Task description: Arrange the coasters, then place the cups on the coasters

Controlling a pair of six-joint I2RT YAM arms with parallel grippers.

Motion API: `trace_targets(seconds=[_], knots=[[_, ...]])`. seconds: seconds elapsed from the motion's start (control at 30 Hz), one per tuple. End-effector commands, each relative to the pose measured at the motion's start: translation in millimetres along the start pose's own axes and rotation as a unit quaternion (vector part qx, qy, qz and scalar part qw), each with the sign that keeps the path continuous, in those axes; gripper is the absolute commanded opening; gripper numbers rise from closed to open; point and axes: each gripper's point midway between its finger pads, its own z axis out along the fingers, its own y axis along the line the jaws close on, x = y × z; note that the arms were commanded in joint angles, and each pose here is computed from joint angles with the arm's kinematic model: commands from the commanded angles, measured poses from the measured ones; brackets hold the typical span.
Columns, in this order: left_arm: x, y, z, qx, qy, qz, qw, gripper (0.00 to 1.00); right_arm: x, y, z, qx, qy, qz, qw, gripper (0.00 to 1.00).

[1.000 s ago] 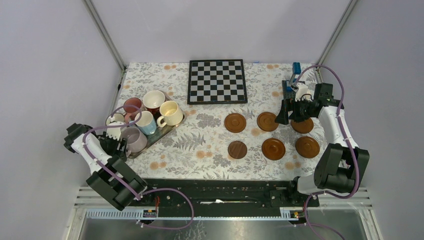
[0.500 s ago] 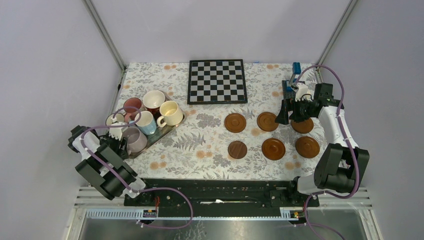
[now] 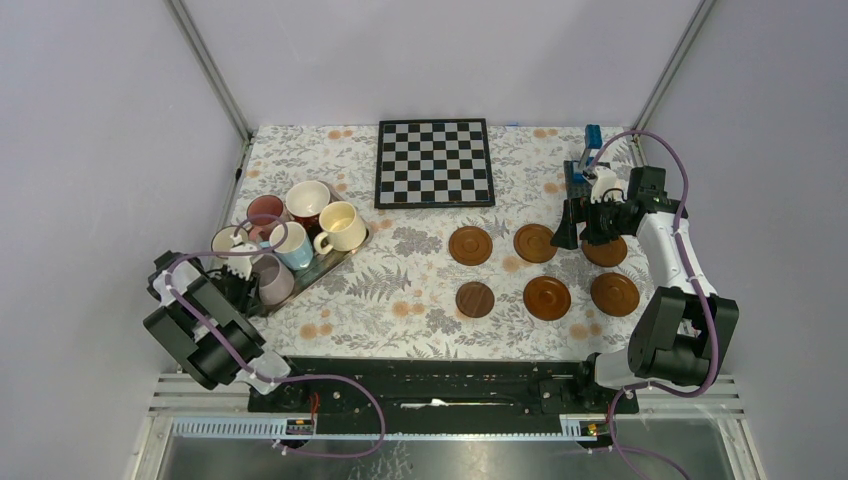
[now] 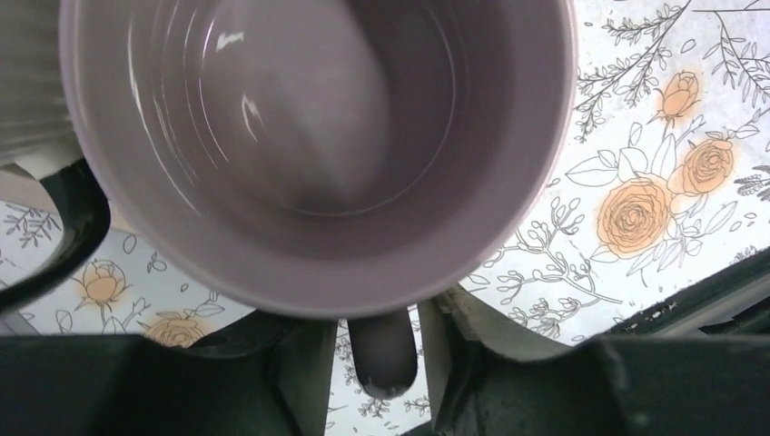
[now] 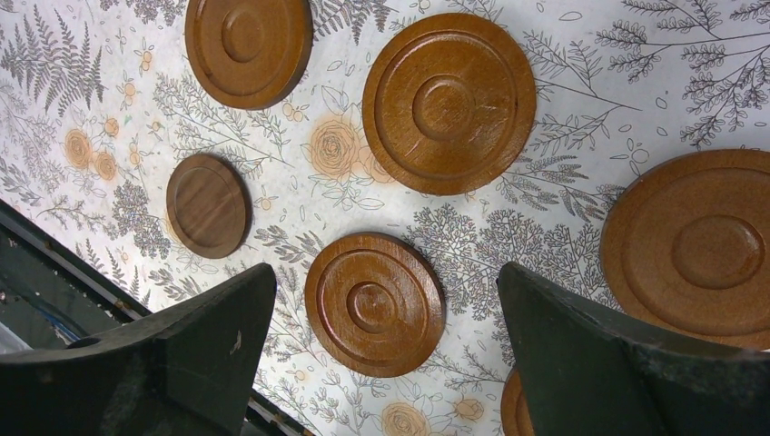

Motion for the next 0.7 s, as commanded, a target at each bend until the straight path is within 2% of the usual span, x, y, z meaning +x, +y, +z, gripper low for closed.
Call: trace_targets(seconds=[0.0,0.13,0.27,0.37,0.67], knots=[[-12,-2,10,0.010,-0.031,0.017,0.999,0.36,1,2,-1,0.001,0.000,0.001,1.000,1.00],[-12,-2,10,0.006,-0.028,0.019,0.999,0.24,2,2,0,0.002,0.001,0.001,1.000,1.00],[-9,-8,3,0.005,-0.015,0.026,1.000,0.07,3,2,-1,0.005,0.002,-0.001,1.000,1.00],[-9,-16,-4,0.004,-0.012,0.034,0.999,0.00,3,2,-1,0.004,0.001,-0.002,1.000,0.99],[-28,-45,-34,0.013,-0.032,0.064,0.997,0.00,3,3,0,0.001,-0.001,-0.003,1.000,0.99]])
